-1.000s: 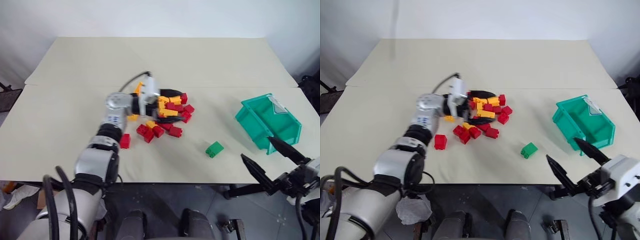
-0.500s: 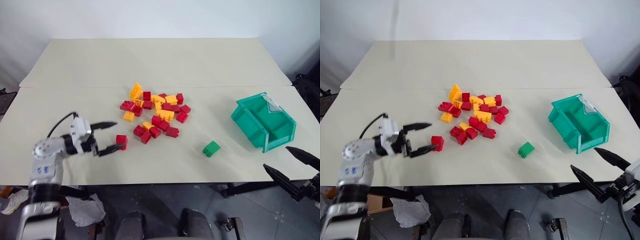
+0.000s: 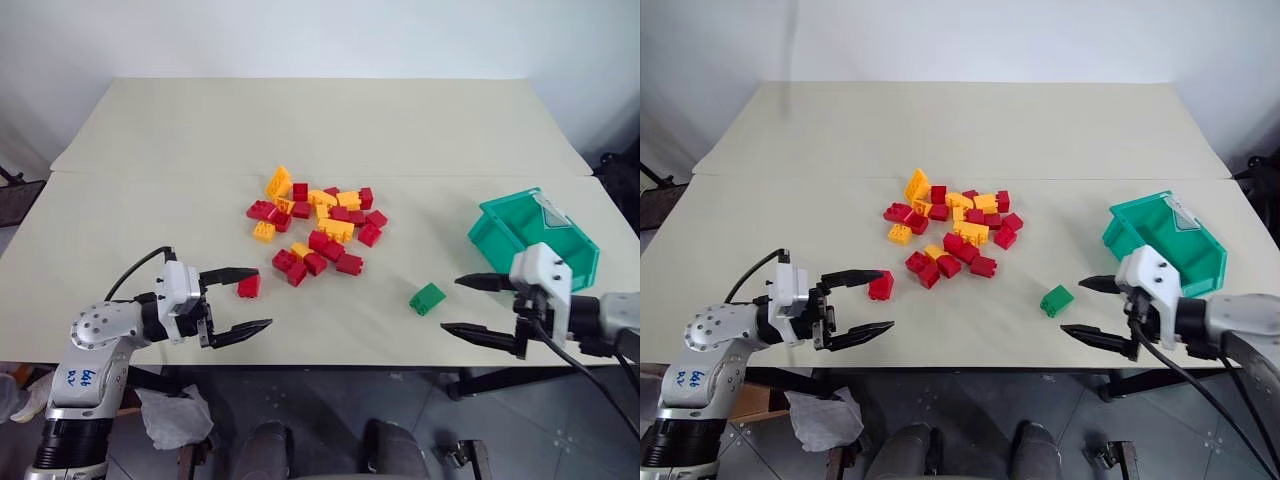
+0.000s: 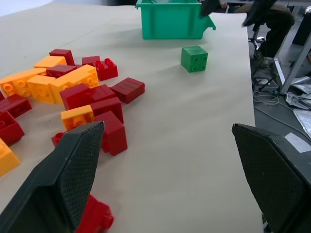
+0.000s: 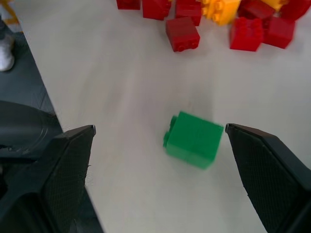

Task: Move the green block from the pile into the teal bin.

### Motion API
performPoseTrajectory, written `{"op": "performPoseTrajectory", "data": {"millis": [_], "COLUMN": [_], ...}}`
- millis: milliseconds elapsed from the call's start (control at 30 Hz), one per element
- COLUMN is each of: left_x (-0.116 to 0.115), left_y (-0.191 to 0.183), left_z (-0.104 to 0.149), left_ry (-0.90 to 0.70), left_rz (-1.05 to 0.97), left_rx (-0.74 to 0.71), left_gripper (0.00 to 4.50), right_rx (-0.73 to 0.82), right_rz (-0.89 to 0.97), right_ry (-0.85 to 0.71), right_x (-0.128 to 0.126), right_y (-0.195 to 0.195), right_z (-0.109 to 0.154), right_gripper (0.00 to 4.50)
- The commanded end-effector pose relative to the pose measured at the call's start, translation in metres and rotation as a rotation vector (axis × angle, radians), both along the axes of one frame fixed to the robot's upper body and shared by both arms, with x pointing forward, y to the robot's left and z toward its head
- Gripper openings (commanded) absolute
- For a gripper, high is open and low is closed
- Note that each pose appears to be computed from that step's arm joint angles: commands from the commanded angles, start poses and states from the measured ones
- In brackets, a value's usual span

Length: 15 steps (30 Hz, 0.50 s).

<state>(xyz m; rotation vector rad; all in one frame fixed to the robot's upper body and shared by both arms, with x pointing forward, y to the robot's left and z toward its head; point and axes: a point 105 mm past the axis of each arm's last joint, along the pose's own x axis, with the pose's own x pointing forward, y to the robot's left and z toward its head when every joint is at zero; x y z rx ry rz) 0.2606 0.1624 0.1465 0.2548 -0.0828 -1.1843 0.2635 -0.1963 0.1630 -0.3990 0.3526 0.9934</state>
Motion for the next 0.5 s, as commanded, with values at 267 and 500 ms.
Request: {"op": "performPoseTrajectory", "data": {"millis": [267, 500], "left_x": [-0.001, 0.002], "left_y": [-0.012, -0.010], "left_z": [0.012, 0.013], "left_ry": [-0.053, -0.061], "left_rz": [-0.015, 0.000], "left_rx": [-0.026, -0.026], "left_gripper": [4.47, 4.47], "right_rx": [-0.116, -0.109], "right_rz": [-0.042, -0.047], "right_ry": [0.026, 0.036], "right_x": [0.046, 0.050], "right_y": [0.010, 0.014], "right_z": [-0.035, -0.044], "right_gripper": [4.50, 4.50]}}
